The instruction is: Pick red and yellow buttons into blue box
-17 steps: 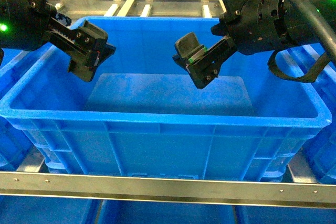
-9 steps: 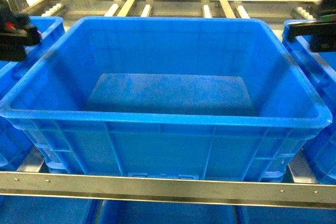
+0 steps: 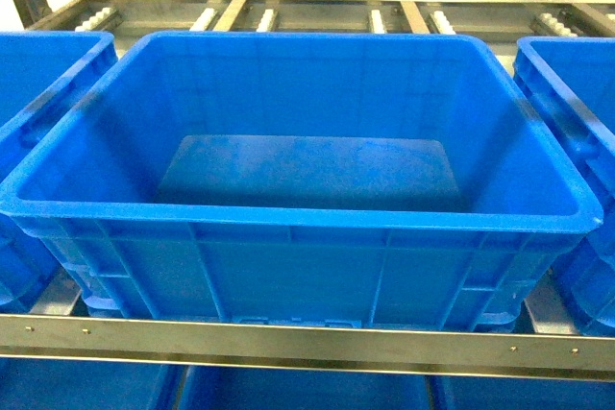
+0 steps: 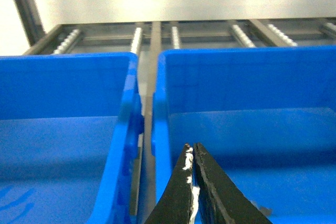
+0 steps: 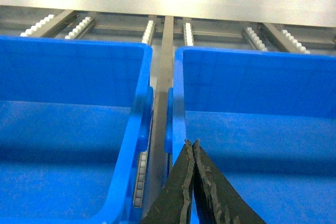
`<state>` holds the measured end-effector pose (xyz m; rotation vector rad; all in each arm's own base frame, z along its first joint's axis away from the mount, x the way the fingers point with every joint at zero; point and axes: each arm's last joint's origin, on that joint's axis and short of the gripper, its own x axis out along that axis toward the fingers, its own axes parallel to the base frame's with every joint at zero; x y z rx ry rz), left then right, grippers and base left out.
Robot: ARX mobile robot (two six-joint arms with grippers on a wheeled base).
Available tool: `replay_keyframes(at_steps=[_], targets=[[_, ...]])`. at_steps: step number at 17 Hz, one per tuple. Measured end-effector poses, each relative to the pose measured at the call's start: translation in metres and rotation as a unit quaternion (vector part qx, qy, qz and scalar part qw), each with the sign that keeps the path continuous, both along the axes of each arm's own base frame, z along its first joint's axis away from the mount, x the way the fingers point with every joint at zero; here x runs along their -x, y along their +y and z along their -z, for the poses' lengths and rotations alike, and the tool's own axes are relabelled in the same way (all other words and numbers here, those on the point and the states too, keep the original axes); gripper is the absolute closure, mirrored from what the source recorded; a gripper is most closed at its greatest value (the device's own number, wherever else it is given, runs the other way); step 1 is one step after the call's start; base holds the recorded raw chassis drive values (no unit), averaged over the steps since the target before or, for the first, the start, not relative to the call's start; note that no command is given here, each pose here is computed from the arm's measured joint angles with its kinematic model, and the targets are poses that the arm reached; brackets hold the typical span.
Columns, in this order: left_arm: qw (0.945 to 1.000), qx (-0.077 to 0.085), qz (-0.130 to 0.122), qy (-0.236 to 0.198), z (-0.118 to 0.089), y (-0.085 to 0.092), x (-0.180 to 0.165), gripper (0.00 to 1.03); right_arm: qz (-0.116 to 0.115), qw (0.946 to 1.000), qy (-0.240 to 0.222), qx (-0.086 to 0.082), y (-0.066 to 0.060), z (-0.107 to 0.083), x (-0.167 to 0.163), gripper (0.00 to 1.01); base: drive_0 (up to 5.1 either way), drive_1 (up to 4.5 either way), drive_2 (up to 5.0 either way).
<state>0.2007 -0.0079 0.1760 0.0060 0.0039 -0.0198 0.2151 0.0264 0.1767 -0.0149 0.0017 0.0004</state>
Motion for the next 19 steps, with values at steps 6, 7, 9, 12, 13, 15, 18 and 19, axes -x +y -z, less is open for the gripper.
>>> replay_keyframes(at_steps=[6, 7, 9, 12, 13, 15, 18, 19], targets=[[0.9998, 0.001, -0.010, 0.015, 0.018, 0.008, 0.034, 1.01, -0.001, 0.9999, 0.017, 0.001, -0.014, 0.018, 0.038, 0.99, 0.0, 0.00, 0.0], [0.9999, 0.001, -0.010, 0.006, 0.014, 0.008, 0.037, 1.01, 0.002, 1.0000, 0.009, 0.000, -0.016, 0.016, 0.043, 0.99, 0.0, 0.00, 0.0], [0.9999, 0.001, -0.010, 0.001, 0.011, 0.008, 0.044, 1.01, 0.005, 1.0000, 0.003, 0.000, -0.026, 0.013, 0.051, 0.99, 0.0, 0.00, 0.0], [0.9999, 0.001, -0.010, 0.010, 0.015, 0.008, 0.054, 1.01, 0.000, 1.0000, 0.007, 0.000, -0.026, 0.015, 0.062, 0.99, 0.0, 0.00, 0.0], [0.9999, 0.001, -0.010, 0.001, 0.012, 0.008, 0.058, 1.01, 0.000, 1.0000, 0.005, 0.000, -0.026, 0.014, 0.067, 0.99, 0.0, 0.00, 0.0], [0.9999, 0.001, -0.010, -0.001, 0.009, 0.008, 0.063, 1.01, 0.000, 1.0000, 0.004, 0.000, -0.026, 0.013, 0.073, 0.99, 0.0, 0.00, 0.0], [0.9999, 0.001, -0.010, -0.007, 0.006, 0.008, 0.070, 1.01, 0.000, 1.0000, -0.002, 0.000, -0.026, 0.009, 0.080, 0.99, 0.0, 0.00, 0.0], [0.9999, 0.001, -0.010, -0.008, 0.006, 0.008, 0.072, 1.01, 0.000, 1.0000, -0.005, 0.000, -0.026, 0.008, 0.083, 0.99, 0.0, 0.00, 0.0]])
